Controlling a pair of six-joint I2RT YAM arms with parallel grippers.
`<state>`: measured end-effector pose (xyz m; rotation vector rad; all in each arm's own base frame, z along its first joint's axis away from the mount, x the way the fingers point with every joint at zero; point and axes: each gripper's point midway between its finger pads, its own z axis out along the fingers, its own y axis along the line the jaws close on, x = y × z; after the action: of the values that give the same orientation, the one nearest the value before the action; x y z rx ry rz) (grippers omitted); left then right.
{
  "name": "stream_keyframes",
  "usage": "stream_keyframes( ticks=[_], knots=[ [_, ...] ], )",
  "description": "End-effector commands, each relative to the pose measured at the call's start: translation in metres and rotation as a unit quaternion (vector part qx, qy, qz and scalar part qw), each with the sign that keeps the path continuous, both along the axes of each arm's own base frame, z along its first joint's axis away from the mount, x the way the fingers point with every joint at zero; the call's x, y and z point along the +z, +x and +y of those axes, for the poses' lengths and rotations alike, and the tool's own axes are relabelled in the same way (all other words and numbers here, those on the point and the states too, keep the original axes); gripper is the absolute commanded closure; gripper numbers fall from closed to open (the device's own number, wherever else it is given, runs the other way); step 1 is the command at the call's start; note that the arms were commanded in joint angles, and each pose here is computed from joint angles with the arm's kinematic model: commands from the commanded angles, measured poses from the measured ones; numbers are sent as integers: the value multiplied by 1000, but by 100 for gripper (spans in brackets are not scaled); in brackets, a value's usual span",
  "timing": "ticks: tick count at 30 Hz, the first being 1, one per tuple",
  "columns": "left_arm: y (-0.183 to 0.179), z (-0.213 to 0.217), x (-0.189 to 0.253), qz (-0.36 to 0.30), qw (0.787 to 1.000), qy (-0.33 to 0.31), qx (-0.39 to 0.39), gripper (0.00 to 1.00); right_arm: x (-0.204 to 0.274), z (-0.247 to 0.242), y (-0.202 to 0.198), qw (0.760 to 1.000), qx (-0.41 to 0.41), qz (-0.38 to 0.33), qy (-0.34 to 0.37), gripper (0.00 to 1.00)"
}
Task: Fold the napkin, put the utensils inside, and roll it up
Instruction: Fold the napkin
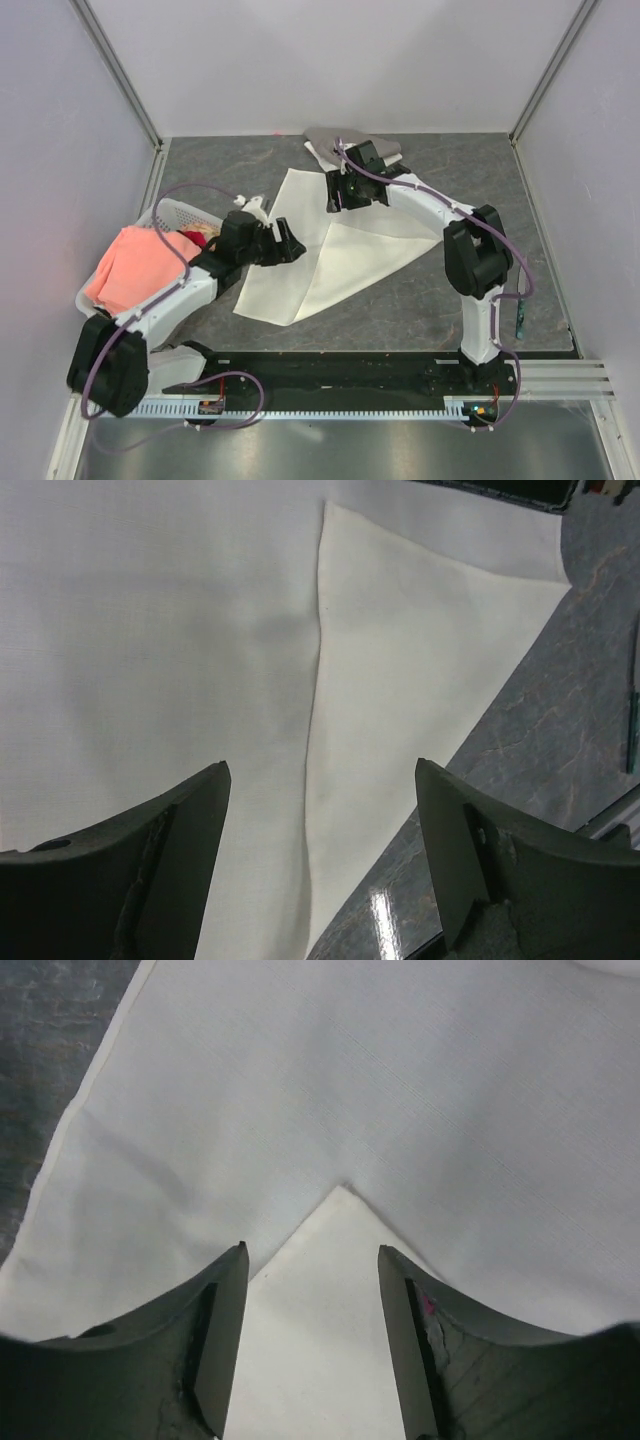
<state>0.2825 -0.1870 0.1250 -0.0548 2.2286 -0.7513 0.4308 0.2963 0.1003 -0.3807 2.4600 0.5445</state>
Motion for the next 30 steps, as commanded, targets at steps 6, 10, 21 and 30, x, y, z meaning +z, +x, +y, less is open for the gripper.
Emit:
stream_keyframes(
  ticks=[6, 10, 21, 30],
  knots=[
    [81, -60, 1, -56, 994, 69, -56, 27, 76, -83, -60, 990, -99, -92, -36, 30],
    [107, -88, -17, -54, 991, 95, -82, 32, 75, -118, -99, 984, -150, -91, -27, 29],
    [131, -120, -64, -39, 977, 184, -100, 49, 71, -159, -155, 982, -170, -75, -45, 26],
    [134, -113, -84, -29, 968, 239, -66, 60, 62, -157, -157, 983, -162, -66, -46, 26]
  ],
)
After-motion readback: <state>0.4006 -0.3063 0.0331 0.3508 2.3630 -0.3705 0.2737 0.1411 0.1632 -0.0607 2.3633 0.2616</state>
